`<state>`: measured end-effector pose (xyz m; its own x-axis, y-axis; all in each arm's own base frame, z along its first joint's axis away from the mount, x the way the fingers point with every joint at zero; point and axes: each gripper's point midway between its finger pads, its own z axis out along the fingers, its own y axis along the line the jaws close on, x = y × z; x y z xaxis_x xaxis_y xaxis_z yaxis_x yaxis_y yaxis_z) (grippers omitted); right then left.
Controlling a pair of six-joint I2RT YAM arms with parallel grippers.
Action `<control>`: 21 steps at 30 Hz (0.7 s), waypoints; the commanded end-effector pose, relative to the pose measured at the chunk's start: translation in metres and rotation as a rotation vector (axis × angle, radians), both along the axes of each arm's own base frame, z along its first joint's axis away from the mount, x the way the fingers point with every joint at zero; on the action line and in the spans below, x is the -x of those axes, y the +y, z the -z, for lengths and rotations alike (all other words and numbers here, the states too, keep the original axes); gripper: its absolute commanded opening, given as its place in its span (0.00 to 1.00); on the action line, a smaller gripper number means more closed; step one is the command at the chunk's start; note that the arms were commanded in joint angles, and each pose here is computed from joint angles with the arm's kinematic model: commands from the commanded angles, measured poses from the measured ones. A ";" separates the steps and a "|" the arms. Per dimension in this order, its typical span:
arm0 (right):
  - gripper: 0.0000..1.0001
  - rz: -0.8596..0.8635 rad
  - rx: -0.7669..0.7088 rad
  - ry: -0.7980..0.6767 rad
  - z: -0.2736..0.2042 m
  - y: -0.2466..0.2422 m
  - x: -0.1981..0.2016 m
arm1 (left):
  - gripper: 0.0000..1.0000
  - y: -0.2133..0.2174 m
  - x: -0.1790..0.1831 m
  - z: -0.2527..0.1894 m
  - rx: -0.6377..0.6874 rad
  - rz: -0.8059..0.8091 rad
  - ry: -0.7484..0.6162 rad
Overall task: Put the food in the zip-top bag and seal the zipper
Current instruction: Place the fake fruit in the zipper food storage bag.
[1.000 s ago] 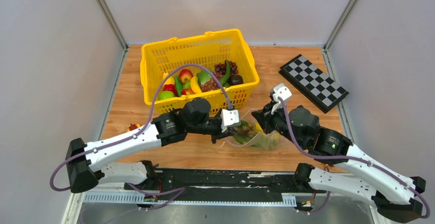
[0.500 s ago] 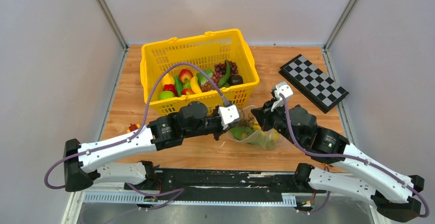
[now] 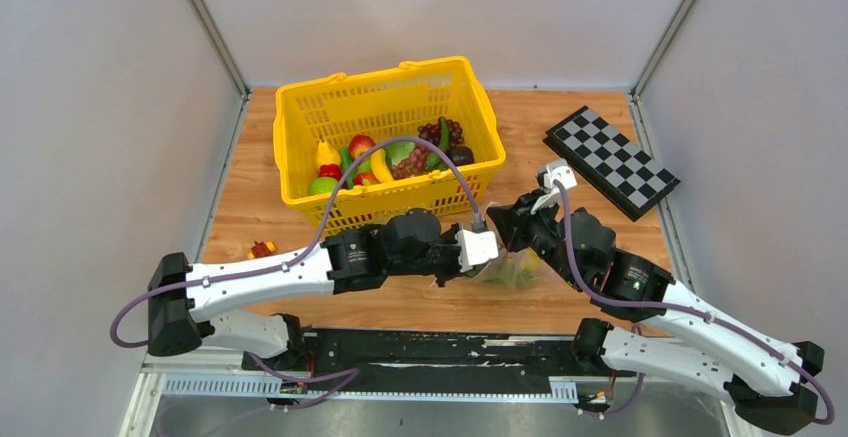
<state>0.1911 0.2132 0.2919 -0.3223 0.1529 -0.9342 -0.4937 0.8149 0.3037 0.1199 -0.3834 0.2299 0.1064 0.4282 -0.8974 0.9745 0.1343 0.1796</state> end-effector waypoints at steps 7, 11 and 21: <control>0.01 0.055 -0.106 -0.038 -0.028 0.001 -0.010 | 0.00 -0.002 0.023 -0.023 0.009 0.002 -0.194; 0.02 0.049 -0.103 -0.023 -0.023 0.005 -0.010 | 0.00 0.006 0.028 -0.045 0.100 -0.048 -0.254; 0.01 -0.082 -0.169 -0.044 -0.033 0.017 0.008 | 0.00 0.028 0.013 -0.065 0.193 -0.152 -0.313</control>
<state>0.1930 0.2173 0.2948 -0.3253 0.1907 -0.9262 -0.4877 0.8053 0.3371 0.0963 -0.3507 0.2767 0.3144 0.3170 -0.8948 0.8757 0.2671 0.4023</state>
